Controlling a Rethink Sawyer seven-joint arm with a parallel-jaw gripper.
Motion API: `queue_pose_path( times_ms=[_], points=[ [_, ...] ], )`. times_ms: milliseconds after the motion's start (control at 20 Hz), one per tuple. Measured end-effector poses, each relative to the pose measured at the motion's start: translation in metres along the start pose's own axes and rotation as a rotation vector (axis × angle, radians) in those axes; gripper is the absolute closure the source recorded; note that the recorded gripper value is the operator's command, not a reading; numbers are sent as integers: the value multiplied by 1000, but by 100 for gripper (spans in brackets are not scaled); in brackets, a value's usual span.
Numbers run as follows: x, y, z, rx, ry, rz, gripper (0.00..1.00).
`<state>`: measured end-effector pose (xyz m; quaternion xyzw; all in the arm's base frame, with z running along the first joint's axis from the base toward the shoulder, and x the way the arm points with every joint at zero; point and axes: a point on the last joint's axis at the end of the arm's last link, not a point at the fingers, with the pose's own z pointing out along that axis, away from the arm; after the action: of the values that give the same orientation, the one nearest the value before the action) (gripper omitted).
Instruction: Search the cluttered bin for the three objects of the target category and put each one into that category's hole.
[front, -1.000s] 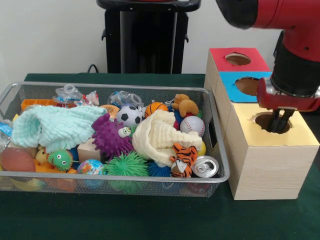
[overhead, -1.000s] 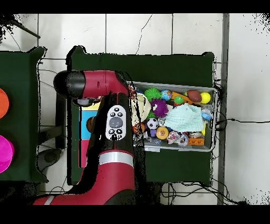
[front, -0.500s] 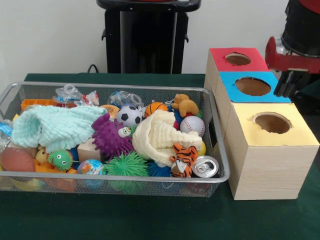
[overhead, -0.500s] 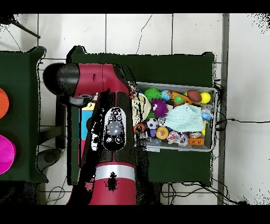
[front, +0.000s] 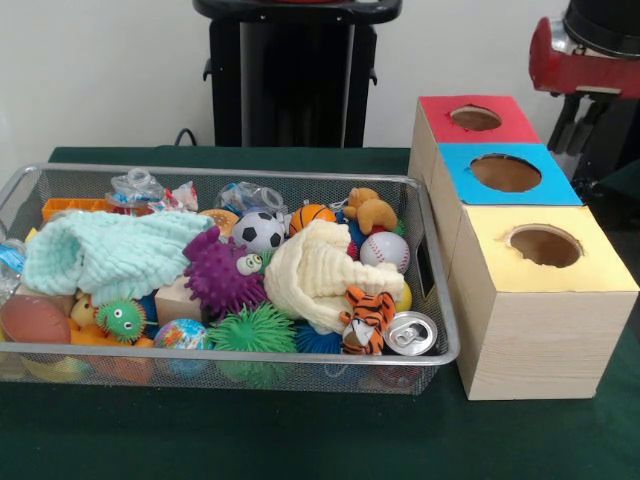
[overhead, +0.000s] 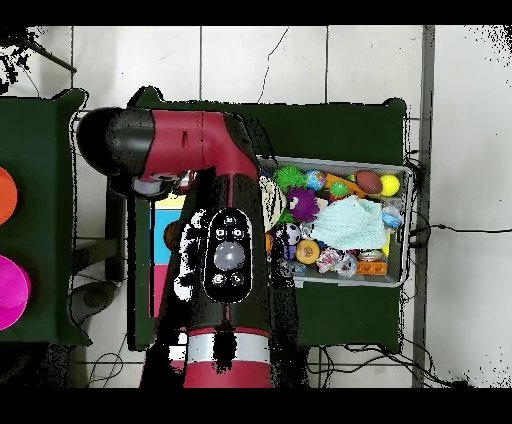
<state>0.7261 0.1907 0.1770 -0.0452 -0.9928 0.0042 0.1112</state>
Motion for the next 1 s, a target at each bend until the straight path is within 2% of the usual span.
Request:
queue_pose_path(
  times_ms=[400,700,1000],
  points=[
    [-7,-35,-10,-3,-8,43,100],
    [-4,-75,-6,15,-2,82,100],
    [-5,-114,3,47,-32,110,100]
  ],
)
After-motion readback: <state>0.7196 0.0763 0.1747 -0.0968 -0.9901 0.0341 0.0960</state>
